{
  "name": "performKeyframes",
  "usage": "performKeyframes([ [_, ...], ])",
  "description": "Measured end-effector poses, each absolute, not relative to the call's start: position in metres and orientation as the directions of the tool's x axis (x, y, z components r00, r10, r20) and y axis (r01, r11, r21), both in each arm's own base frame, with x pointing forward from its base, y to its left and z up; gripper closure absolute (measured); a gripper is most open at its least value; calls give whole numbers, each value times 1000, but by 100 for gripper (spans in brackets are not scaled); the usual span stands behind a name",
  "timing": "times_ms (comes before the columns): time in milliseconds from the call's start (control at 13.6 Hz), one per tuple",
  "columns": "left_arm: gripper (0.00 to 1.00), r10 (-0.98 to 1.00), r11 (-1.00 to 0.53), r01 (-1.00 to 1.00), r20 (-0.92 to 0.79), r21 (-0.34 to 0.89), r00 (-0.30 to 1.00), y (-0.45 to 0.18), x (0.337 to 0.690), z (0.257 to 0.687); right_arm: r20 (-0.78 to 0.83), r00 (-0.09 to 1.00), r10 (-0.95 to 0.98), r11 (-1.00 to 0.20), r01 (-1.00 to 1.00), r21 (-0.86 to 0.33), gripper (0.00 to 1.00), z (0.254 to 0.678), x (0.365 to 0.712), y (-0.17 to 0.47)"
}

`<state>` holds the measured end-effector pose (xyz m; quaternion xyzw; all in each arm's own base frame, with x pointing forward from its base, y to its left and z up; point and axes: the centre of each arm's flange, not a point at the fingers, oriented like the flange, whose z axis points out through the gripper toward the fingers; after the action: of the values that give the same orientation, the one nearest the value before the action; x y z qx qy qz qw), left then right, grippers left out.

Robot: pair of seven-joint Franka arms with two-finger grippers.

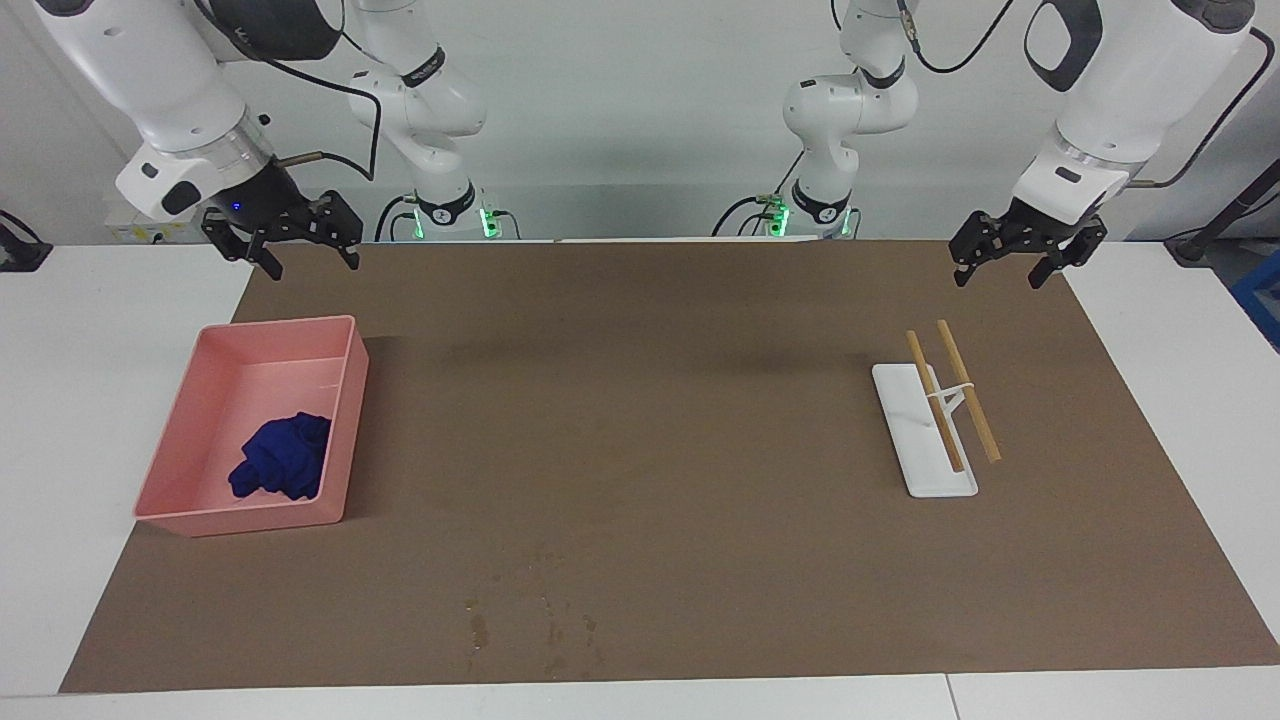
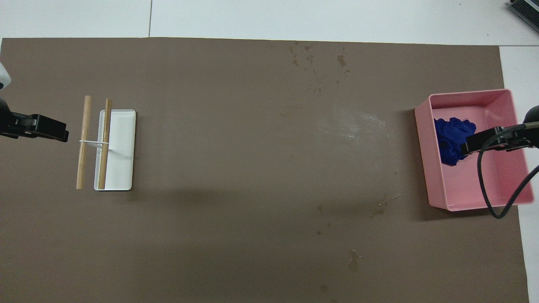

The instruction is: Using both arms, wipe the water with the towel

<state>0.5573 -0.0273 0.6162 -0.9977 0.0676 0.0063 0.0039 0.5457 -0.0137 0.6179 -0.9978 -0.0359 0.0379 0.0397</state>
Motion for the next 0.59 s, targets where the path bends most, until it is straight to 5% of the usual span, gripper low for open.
performKeyframes([
  [589, 0, -135, -991, -135, -13, -7, 991, -27, 557, 616, -72, 996, 43, -996, 37, -80, 0, 619, 545, -18],
])
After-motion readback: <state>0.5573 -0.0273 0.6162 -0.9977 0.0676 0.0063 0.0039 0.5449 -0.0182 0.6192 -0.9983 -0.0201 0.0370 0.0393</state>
